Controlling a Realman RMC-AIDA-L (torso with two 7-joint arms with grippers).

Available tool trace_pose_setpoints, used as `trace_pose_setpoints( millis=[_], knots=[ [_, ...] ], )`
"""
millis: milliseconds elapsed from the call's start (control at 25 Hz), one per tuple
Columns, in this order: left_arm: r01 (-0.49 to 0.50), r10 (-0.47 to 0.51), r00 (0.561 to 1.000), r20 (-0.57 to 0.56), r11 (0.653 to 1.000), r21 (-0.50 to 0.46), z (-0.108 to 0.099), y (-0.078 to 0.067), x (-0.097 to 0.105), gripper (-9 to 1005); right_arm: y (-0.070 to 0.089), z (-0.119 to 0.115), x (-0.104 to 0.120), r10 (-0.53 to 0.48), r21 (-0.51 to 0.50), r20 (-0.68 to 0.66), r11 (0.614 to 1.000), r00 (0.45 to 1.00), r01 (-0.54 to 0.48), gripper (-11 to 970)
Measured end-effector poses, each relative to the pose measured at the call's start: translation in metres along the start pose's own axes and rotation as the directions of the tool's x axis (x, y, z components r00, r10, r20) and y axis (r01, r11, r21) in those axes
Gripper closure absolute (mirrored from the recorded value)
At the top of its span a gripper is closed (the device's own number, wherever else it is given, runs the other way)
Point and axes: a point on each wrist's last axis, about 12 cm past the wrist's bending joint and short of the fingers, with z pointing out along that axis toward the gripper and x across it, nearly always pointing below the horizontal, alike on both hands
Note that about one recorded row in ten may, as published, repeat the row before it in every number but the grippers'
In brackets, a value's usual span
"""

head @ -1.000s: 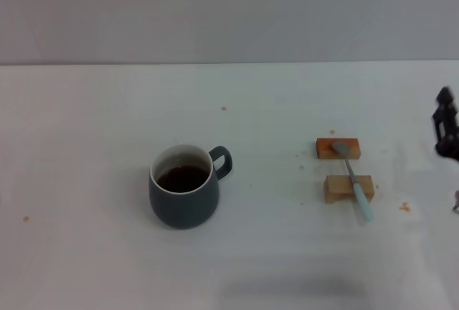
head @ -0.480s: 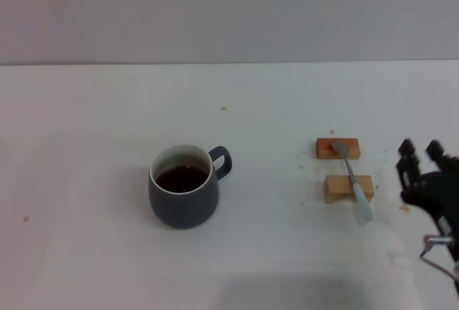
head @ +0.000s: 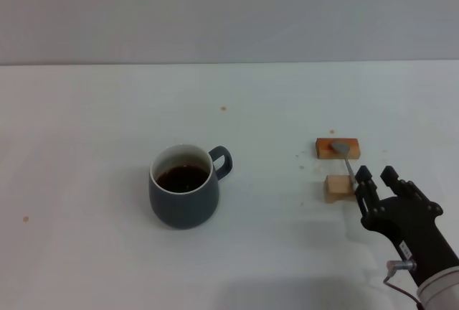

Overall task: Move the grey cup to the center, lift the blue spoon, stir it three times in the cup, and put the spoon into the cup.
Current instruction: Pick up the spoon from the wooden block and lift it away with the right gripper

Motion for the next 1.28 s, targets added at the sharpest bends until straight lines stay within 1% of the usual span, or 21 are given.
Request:
trace_pose_setpoints(
  millis=[360,480,640,880,1040,1280],
  knots=[
    [0.002,-0.002,1.000,0.008,1.000,0.002,0.001,0.000,-0.002,998,0.006,-0.005,-0.003,0.007,-0.008,-0.005,1.000,1.000,-0.007,571],
    [0.001,-0.001,1.000,0.008,1.000,0.002,0.001,0.000,-0.002,998,0.007,-0.007,-0.006,-0.036,-0.004,-0.026,0.999,0.999,0.036,572],
    [-0.002,0.002,1.000,0.009,1.000,0.003,0.001,0.001,-0.003,998,0.007,-0.009,-0.014,-0.117,0.035,-0.081,0.992,0.990,0.120,577],
    [-0.003,0.003,1.000,0.026,1.000,0.011,0.004,0.002,-0.007,998,-0.001,-0.010,-0.015,-0.136,0.067,-0.125,0.987,0.983,0.145,585],
    [-0.001,0.001,1.000,0.030,1.000,0.012,0.005,0.003,-0.009,998,-0.002,-0.007,-0.009,-0.165,0.044,-0.162,0.984,0.973,0.174,589],
    [-0.003,0.003,1.000,0.029,1.000,0.014,0.005,0.004,-0.009,998,-0.004,-0.007,-0.006,-0.178,0.026,-0.192,0.982,0.965,0.186,597]
  ],
)
